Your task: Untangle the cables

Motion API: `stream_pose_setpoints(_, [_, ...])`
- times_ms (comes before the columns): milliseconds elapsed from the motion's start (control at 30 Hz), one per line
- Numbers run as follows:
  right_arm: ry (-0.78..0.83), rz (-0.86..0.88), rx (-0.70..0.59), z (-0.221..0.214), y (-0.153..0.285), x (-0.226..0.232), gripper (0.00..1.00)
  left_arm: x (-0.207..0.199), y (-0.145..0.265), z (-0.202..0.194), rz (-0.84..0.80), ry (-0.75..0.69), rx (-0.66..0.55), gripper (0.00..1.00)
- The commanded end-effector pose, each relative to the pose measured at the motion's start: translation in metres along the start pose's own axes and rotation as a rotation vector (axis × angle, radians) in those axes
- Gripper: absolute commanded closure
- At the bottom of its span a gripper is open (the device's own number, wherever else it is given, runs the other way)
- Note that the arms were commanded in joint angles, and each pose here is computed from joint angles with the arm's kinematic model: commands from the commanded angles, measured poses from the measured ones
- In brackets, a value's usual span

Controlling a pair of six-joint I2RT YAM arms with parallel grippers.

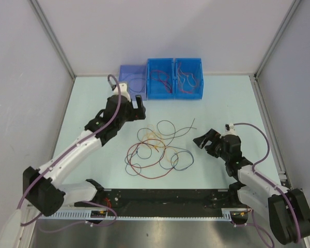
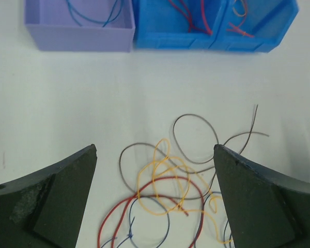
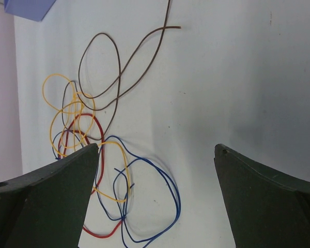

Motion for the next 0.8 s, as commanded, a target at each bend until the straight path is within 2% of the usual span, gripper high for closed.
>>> stream_pose_setpoints(0, [0.000, 0.022, -0.020, 0.016, -0.006, 0.014, 0.02, 0.029, 0.027, -0.031, 0.061, 0.028, 0.055, 0.00])
stream_pose_setpoints(133, [-0.006, 0.001, -0.002, 0.014, -0.010, 0.012, 0.03, 0.042, 0.049, -0.056, 0.055, 0.064, 0.094, 0.00])
stream_pose_setpoints(267, [-0.014, -0.019, 0.002, 0.014, -0.012, 0.011, 0.03, 0.055, 0.051, -0.096, 0.055, 0.062, 0.173, 0.00])
stream_pose_setpoints(467, [-0.010, -0.044, 0.010, 0.014, -0.016, 0.010, 0.04, 0.052, 0.048, -0.129, 0.028, 0.101, 0.247, 0.02])
stream_pose_setpoints(767, [-0.001, -0.047, 0.019, 0.012, -0.018, 0.012, 0.04, 0.048, 0.028, -0.167, 0.016, 0.077, 0.357, 0.18])
Point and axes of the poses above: each gripper's point midway between its finger pads, its own y axis back along the fingers, its own x axis along the line the jaws close on, z = x × y, the point moved 1 cm from there along y, back along the fingers, and after that the axes turned 3 degrees about y, right-handed, at the moved point
